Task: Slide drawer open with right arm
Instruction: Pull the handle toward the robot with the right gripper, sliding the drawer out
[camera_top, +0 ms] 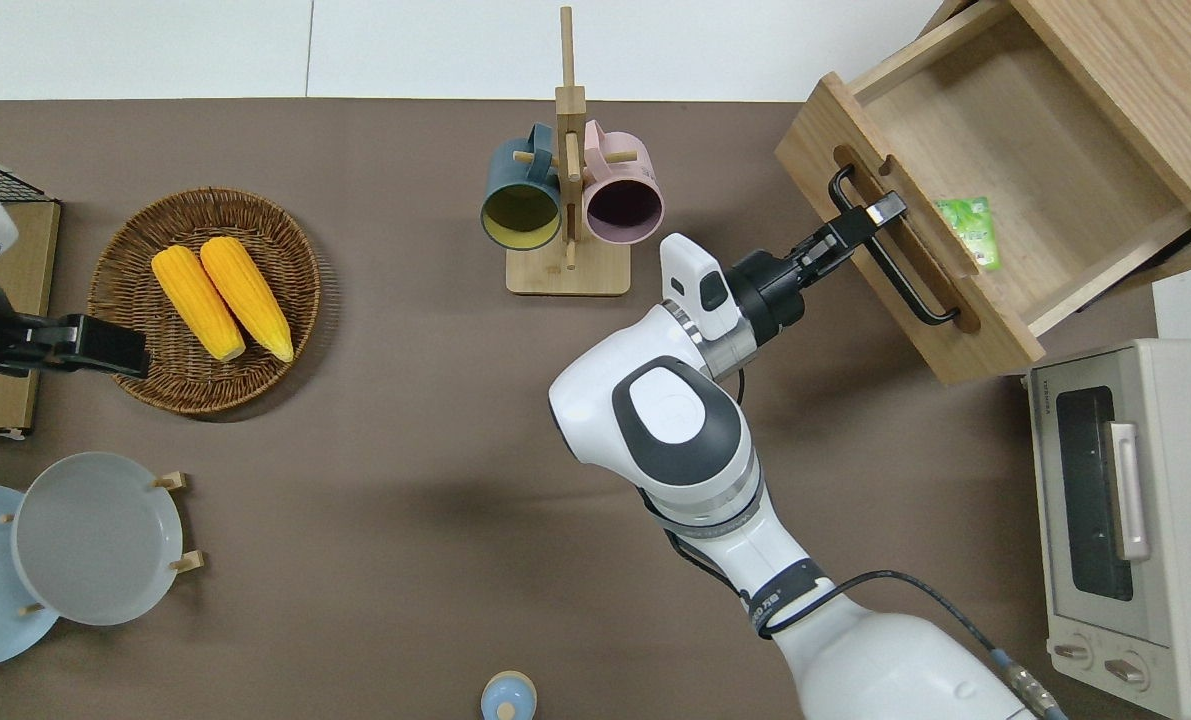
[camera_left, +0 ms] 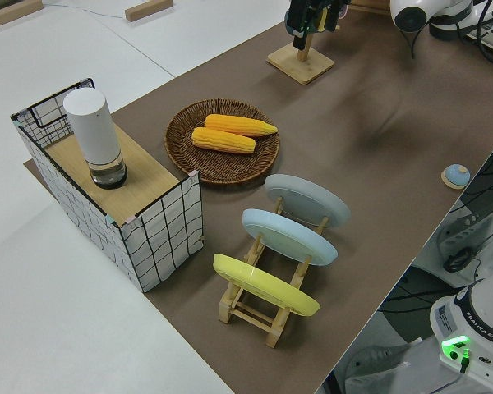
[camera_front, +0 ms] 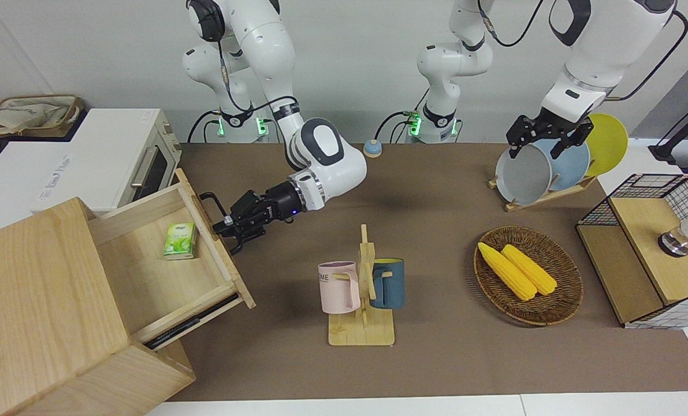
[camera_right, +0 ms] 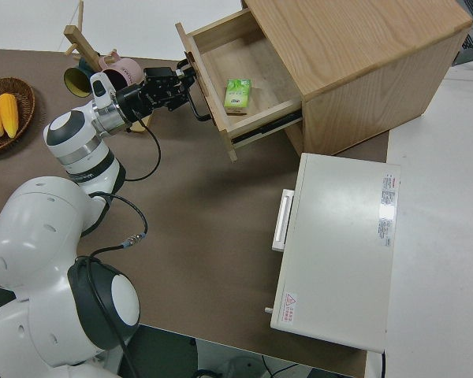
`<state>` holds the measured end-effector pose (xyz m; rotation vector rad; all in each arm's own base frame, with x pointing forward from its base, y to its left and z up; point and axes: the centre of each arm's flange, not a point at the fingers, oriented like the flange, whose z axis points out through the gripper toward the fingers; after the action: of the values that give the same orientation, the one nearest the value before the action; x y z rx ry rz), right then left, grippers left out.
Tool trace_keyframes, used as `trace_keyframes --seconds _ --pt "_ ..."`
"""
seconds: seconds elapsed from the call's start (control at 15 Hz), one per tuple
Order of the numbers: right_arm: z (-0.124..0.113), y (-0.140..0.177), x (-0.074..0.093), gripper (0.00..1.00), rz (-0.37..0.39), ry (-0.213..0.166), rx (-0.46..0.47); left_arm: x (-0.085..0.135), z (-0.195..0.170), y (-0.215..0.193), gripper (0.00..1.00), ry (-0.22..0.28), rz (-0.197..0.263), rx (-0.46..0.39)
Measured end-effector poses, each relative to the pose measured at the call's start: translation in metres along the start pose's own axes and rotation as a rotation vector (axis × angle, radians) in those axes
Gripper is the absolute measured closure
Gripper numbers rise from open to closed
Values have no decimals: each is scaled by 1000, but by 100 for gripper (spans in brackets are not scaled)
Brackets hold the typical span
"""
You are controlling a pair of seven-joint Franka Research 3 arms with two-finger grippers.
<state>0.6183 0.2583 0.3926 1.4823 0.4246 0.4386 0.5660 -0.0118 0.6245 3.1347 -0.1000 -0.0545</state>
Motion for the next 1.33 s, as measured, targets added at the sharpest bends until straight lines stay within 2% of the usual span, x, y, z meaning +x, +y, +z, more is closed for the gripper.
trace_keyframes --seconds 0.67,0.87,1.13,1.2,1.33 --pt "-61 3 -2 81 2 15 2 0 0 0 0 0 0 0" --pt "-72 3 -3 81 1 17 1 0 0 0 0 0 0 0" --pt "-73 2 -4 81 0 11 3 0 0 0 0 0 0 0" --pt "-75 1 -3 77 -1 14 21 0 0 0 0 0 0 0" --pt "-92 0 0 48 4 55 52 0 0 0 0 0 0 0"
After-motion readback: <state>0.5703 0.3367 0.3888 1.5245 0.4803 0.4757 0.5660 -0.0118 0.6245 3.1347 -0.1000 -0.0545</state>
